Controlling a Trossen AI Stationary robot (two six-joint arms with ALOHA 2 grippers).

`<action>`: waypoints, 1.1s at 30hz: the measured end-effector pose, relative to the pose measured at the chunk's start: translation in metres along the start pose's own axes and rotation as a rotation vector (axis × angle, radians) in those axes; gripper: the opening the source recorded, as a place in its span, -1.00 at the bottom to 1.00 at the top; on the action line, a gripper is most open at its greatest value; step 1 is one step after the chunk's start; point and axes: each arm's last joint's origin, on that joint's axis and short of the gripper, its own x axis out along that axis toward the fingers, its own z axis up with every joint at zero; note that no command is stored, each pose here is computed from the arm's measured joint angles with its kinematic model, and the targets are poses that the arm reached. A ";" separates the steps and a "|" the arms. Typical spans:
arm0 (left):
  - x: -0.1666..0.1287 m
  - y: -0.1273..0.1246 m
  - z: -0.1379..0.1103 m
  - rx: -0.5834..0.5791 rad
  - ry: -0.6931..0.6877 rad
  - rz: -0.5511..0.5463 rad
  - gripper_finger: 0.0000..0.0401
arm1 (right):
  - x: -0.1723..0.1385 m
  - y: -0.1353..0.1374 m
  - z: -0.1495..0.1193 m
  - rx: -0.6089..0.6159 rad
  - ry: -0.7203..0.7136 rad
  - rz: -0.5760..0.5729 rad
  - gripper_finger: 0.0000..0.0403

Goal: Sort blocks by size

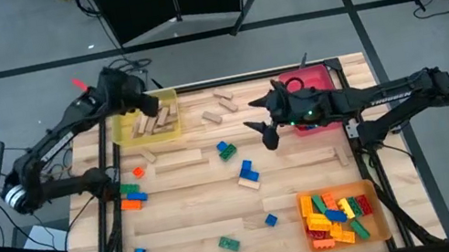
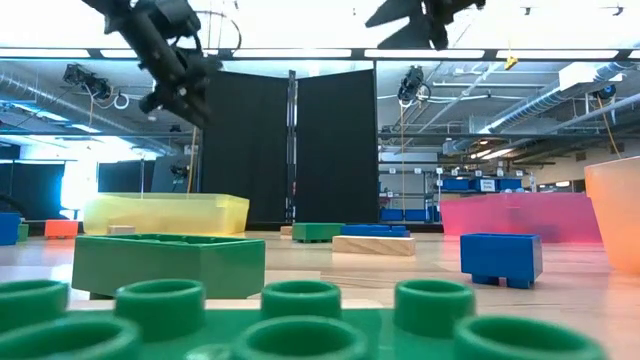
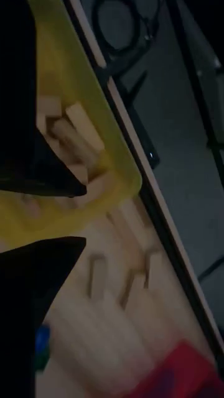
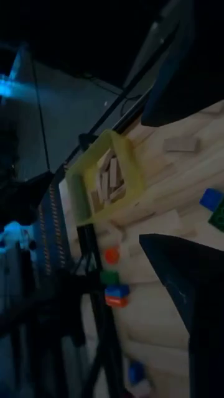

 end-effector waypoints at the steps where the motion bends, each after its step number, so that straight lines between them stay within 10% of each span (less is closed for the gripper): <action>1: -0.005 -0.004 -0.002 -0.001 -0.008 -0.013 -0.39 | -0.001 0.003 0.006 -0.023 0.008 0.011 0.55; 17: -0.045 -0.035 -0.029 0.041 0.019 -0.112 -0.39 | 0.033 0.117 0.038 -0.436 0.481 0.114 0.52; 33: -0.058 -0.032 -0.061 0.283 0.246 -0.015 -0.39 | 0.086 0.266 -0.024 -0.099 0.635 0.178 0.51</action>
